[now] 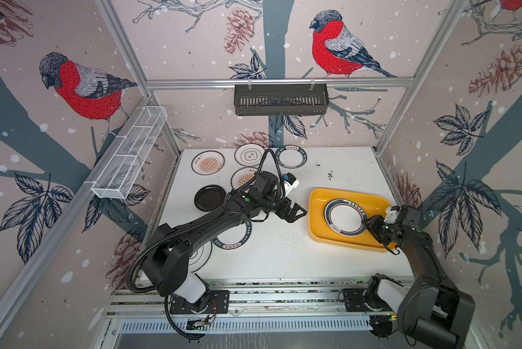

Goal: Place the plates into the plastic bin on the countertop
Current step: 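Open the right gripper and raise it away from the bin, then reach the right gripper to the green plate's rim while the left arm swings away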

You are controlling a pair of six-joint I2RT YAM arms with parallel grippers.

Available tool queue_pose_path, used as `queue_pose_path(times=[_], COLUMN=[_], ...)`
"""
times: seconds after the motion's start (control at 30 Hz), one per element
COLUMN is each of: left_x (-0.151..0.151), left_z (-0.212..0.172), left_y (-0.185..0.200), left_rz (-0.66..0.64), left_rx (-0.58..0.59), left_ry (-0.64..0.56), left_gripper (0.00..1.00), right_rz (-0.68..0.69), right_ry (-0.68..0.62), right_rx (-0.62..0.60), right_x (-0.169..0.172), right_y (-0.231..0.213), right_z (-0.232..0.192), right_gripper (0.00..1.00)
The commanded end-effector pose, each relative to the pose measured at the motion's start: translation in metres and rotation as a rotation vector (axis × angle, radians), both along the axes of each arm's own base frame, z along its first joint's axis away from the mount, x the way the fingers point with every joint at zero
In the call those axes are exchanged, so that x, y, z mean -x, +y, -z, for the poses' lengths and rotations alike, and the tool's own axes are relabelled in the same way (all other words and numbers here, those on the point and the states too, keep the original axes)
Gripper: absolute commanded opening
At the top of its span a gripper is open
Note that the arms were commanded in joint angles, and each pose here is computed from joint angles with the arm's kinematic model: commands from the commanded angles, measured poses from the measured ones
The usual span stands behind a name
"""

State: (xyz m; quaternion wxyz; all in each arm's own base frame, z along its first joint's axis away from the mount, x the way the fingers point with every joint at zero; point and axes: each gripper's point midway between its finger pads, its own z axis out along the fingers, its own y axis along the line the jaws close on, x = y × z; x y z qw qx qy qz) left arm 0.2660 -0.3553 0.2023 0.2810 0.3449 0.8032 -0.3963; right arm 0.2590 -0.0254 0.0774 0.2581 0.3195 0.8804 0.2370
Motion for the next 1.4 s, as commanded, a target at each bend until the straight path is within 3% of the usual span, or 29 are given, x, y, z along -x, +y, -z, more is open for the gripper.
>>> queue_pose_path(times=[0.0, 0.23, 0.47, 0.53, 0.67, 0.93, 1.07, 1.2, 1.37], left_x=[0.001, -0.003, -0.012, -0.017, -0.031, -0.086, -0.109, -0.126, -0.145], left_z=[-0.004, -0.002, -0.003, -0.004, -0.009, -0.026, -0.030, -0.038, -0.041], left_y=[-0.001, 0.000, 0.007, 0.012, 0.025, 0.094, 0.138, 0.174, 0.217], left_rz=[0.016, -0.005, -0.067, -0.099, -0.191, -0.567, -0.747, -0.846, -0.925], left_rx=[0.003, -0.011, -0.046, -0.068, -0.086, -0.082, -0.093, -0.057, 0.029], left_ry=[-0.016, -0.022, -0.035, -0.050, -0.084, -0.116, -0.110, -0.080, -0.005], left_gripper=[0.96, 0.96, 0.96, 0.96, 0.96, 0.96, 0.96, 0.96, 0.96], right_rz=[-0.013, -0.030, -0.014, -0.008, -0.022, -0.165, -0.274, -0.400, -0.655], right_ry=[-0.020, -0.086, -0.249, -0.289, -0.386, -0.471, -0.523, -0.521, -0.474], right_rx=[0.018, 0.091, 0.214, 0.223, 0.230, 0.241, 0.170, 0.109, -0.022], right_x=[-0.005, -0.019, -0.044, -0.051, -0.070, -0.106, -0.112, -0.111, -0.096], right_y=[0.001, 0.005, 0.013, 0.016, 0.034, 0.120, 0.185, 0.250, 0.345], right_z=[-0.004, -0.028, -0.091, -0.105, -0.137, -0.160, -0.160, -0.142, -0.102], right_gripper=[0.51, 0.73, 0.89, 1.00, 0.99, 1.00, 1.00, 1.00, 1.00])
